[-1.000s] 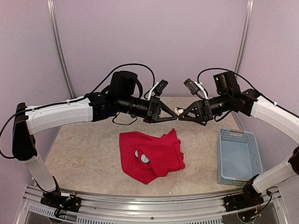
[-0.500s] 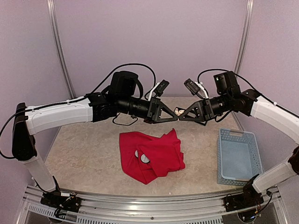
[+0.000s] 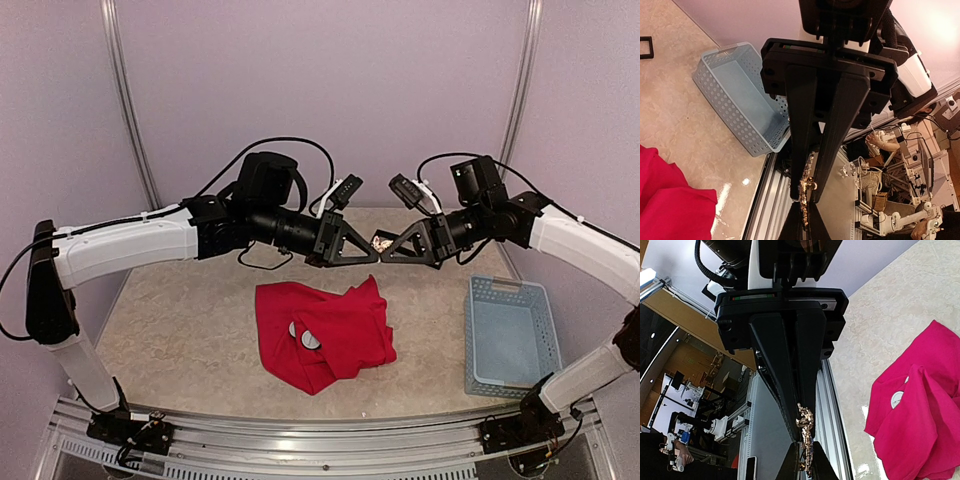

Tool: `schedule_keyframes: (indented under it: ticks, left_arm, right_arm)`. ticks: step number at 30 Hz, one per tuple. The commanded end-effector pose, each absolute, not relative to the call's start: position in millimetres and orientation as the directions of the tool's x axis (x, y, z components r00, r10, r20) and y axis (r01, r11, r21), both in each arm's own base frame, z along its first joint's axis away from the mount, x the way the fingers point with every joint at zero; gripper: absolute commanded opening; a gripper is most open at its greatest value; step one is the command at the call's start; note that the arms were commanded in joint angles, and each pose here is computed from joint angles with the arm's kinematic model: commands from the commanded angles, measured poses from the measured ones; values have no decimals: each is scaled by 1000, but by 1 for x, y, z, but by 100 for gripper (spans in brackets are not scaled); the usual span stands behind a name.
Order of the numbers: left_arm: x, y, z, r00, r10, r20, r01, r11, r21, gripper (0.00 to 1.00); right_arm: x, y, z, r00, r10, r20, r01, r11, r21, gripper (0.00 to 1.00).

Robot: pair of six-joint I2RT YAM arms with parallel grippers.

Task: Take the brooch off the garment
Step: Close the brooch at the center of the board.

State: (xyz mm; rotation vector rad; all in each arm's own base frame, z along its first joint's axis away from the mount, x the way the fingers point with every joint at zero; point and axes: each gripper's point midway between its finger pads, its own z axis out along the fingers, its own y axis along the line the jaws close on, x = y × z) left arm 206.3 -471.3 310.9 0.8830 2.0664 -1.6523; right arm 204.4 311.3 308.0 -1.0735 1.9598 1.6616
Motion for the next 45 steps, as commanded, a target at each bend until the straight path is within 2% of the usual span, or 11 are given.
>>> schedule_keyframes:
  ticks: [1,6,11,19,22,28,31,34,39,45]
  left_arm:
    - [184,-481,319,-704,309,-639,686,63,-725,0]
    - [183,-484,318,-699,318,-641,691,69,-719,0]
    - [189,-482,315,-695,301,-653,706,111,-700,0]
    - [196,-476,310,-710,271,-650,701,178,-691,0]
    - [197,-474,305,-722,271,-636,688,195,-699,0]
    - [202,-472,298,-745,273,-608,664,217,-716,0]
    - [203,-472,299,-745,270,-610,664,213,-716,0]
    - [205,-471,300,-745,266,-613,665,212,-716,0]
    - [204,-471,303,-738,264,-621,670,184,-719,0]
    - [200,-470,313,-725,251,-642,683,143,-716,0]
  right_arm:
    - [208,317,301,-655,-330,-679,-724,18,690,0]
    - [215,317,289,-682,-341,-647,-708,85,701,0]
    - [231,313,271,-716,-341,-610,-691,217,690,4]
    - [256,297,268,-752,-266,-604,-659,349,666,9]
    - [248,299,283,-719,-259,-645,-695,274,665,15]
    - [217,300,335,-614,-222,-757,-783,49,620,35]
    - [207,298,343,-601,-219,-769,-788,-1,616,44]
    - [203,297,342,-607,-221,-764,-781,-16,625,49]
    - [205,296,333,-616,-240,-750,-775,18,631,52]
    - [216,296,317,-627,-268,-731,-773,97,627,43]
